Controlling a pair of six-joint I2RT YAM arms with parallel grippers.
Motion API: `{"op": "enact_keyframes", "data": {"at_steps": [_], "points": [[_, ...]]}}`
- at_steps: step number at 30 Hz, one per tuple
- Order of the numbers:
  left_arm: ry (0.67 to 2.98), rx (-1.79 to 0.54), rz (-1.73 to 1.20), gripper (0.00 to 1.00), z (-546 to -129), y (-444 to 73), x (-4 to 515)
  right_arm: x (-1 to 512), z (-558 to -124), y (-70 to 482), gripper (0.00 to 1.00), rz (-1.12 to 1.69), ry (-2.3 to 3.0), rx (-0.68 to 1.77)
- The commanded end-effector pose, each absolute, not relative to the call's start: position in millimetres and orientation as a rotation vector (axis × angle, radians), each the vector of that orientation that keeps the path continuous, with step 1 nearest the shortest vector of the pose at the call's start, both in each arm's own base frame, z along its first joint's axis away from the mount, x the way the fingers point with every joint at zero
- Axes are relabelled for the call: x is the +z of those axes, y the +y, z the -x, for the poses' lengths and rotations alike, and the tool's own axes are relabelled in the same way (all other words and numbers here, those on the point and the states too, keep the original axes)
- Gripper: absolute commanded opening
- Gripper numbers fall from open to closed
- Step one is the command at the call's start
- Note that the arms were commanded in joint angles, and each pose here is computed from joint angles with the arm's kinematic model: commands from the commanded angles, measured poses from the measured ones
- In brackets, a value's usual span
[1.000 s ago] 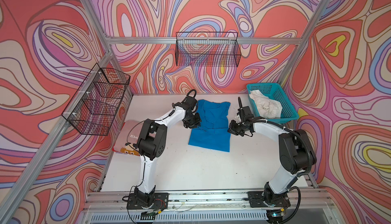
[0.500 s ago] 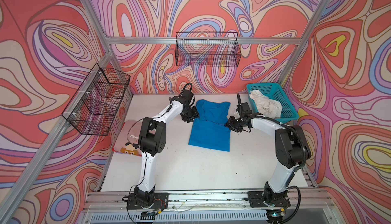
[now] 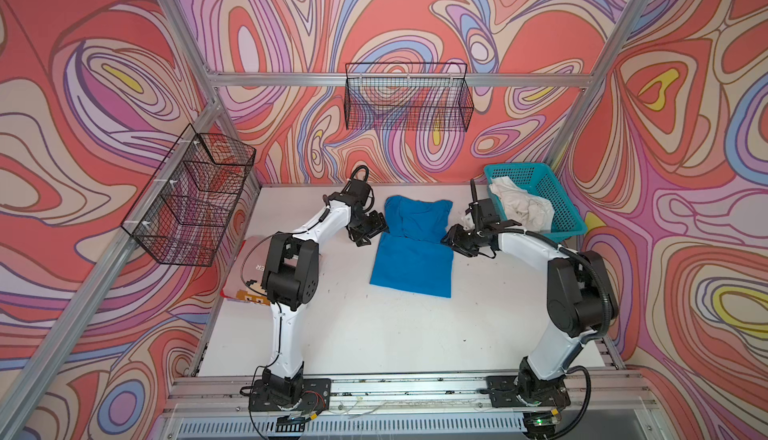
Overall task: Fold and stack the t-shirts
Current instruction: 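Release the folded edge and open both grippers above the blue shirt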
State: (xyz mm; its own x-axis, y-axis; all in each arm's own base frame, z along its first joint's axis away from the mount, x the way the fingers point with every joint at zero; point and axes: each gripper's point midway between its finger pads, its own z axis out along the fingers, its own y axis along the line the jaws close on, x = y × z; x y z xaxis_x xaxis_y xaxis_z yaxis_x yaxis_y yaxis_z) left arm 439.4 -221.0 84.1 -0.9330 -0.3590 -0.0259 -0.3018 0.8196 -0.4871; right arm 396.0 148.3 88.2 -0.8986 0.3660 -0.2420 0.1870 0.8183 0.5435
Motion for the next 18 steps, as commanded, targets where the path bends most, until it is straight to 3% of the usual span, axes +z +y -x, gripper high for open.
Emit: {"op": "enact_keyframes", "data": {"at_steps": [1, 6, 11, 18], "points": [[2.893, -0.738, 0.497, 0.72, -432, -220, 77, 91, -375, 137, 0.53, -0.389, 2.676, 0.691], [2.906, -0.709, 0.494, 0.64, -435, -221, 67, 75, -354, 139, 0.53, -0.370, 2.714, 0.718], [2.882, -0.720, 0.434, 0.62, -446, -236, 69, 70, -346, 144, 0.53, -0.331, 2.728, 0.724], [2.900, -0.538, 0.329, 0.54, -461, -234, 59, 75, -344, 142, 0.52, -0.318, 2.719, 0.709]]}}
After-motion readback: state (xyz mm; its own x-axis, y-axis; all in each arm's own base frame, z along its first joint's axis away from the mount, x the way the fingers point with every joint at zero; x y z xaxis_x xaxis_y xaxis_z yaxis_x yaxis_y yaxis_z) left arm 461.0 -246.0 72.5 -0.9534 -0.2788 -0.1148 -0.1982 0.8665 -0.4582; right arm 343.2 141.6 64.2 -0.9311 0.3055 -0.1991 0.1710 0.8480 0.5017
